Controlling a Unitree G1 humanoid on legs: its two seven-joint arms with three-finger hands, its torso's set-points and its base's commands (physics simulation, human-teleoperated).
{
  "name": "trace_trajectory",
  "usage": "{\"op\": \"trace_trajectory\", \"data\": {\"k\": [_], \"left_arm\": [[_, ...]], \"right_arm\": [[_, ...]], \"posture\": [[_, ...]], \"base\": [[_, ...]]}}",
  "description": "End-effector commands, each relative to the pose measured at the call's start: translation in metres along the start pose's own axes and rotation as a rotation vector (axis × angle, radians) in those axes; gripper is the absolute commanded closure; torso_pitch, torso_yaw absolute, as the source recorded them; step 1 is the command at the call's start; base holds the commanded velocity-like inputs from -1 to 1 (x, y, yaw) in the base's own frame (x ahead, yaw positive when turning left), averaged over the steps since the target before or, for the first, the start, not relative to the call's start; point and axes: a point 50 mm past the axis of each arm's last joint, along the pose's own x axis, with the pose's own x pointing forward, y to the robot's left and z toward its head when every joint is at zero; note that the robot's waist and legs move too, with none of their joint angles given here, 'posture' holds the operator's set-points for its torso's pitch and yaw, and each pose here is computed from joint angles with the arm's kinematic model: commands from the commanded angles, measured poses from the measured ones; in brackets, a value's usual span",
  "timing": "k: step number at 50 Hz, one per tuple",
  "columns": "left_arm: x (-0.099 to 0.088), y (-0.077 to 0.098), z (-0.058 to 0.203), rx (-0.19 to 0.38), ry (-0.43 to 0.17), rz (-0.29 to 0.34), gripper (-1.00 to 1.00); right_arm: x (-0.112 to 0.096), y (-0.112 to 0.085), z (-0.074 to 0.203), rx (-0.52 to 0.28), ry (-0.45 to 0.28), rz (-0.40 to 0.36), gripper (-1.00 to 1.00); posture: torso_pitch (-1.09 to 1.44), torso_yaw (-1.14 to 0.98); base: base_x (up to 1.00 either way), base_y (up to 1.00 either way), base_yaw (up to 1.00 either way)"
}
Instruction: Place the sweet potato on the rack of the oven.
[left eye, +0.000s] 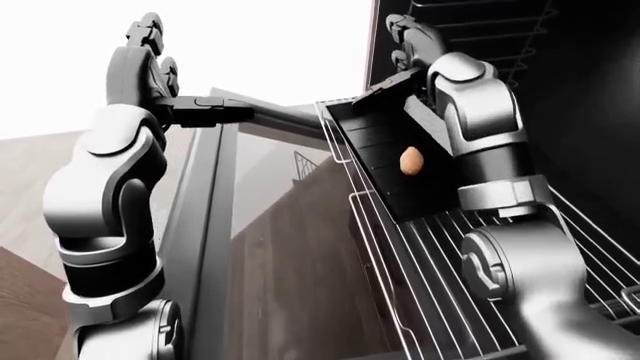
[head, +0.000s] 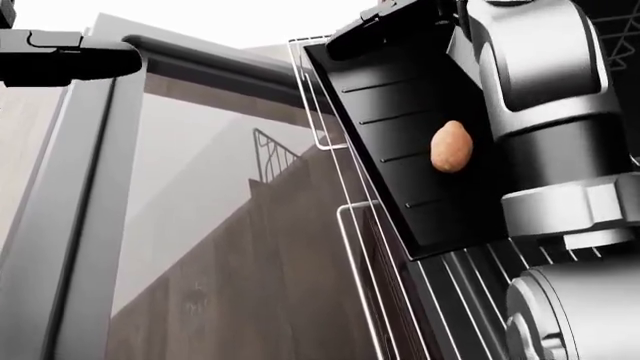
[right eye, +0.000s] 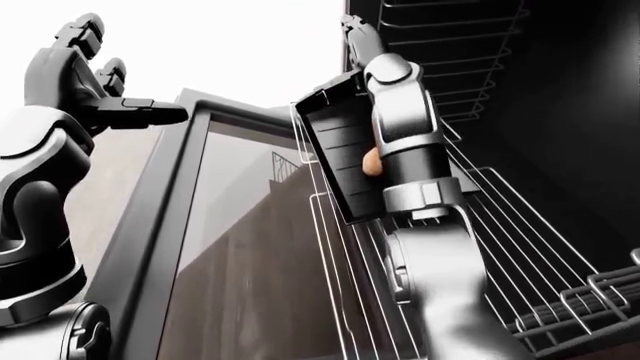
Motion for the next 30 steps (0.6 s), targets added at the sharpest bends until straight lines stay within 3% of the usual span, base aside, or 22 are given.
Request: {"op": "trace_trajectory", "data": {"k": [1,11,17,27,29,30], "left_arm": [[-0.003,0.006,0.019,0.012,-0.08,0.02,-1.0],[0.002,0.017,0.001,0.025,-0.052,0.053,-1.0],[0.006,0.022,0.005,0.032,-0.055,0.065,-1.0],[0.014,0.024,0.028,0.011,-0.114,0.095,-1.0],[0.014,0.025,0.033,0.011,-0.135,0.105,-1.0],[0.015,0.025,0.039,-0.007,-0.173,0.113,-1.0]], "right_arm": [[-0.005,-0.006,0.019,-0.009,-0.067,-0.027,-1.0],[-0.006,0.001,0.029,-0.01,-0.097,-0.019,-1.0],[-0.009,-0.001,0.032,-0.01,-0.11,-0.024,-1.0],[-0.02,-0.002,0.065,-0.034,-0.21,-0.056,-1.0],[-0.023,-0.004,0.071,-0.039,-0.227,-0.068,-1.0],[-0.024,-0.004,0.074,-0.052,-0.244,-0.079,-1.0]], "posture": [[0.0,0.0],[0.0,0.0],[0.0,0.0],[0.0,0.0],[0.0,0.0],[0.0,0.0]], "base": [[0.0,0.0,0.0],[0.0,0.0,0.0],[0.0,0.0,0.0],[0.0,0.0,0.0],[0.0,0.0,0.0],[0.0,0.0,0.0]]}}
